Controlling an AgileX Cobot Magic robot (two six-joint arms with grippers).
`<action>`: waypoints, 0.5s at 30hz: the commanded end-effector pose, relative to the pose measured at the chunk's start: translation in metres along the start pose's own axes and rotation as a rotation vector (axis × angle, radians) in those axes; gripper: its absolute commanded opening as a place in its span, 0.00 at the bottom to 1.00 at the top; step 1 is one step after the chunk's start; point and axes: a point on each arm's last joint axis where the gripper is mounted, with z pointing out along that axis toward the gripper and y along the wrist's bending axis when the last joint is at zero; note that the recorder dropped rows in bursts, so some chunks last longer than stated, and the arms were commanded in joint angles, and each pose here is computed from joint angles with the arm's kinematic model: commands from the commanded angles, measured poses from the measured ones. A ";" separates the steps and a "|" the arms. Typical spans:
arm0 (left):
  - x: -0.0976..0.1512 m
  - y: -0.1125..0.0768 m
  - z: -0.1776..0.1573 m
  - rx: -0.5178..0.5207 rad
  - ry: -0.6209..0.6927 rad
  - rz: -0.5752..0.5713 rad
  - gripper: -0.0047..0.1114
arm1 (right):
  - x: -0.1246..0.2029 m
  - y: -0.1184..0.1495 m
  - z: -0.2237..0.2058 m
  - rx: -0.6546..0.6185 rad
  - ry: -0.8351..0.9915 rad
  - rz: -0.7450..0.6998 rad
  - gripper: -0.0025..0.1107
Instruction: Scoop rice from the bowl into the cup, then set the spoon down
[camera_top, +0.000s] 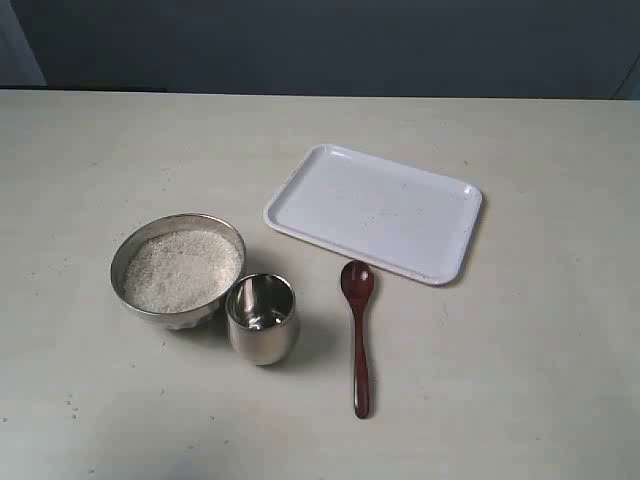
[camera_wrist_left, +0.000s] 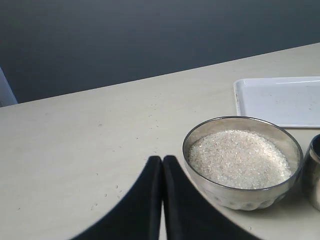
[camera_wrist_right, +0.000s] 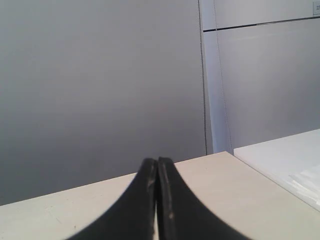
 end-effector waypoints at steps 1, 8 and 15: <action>-0.002 0.000 -0.001 -0.003 -0.021 0.000 0.04 | 0.000 0.000 0.000 0.004 -0.013 -0.001 0.02; -0.002 0.000 -0.001 -0.003 -0.021 0.000 0.04 | 0.000 0.000 0.000 0.003 -0.010 -0.001 0.02; -0.002 0.000 -0.001 -0.003 -0.021 0.000 0.04 | -0.013 -0.003 -0.002 0.023 -0.165 0.137 0.02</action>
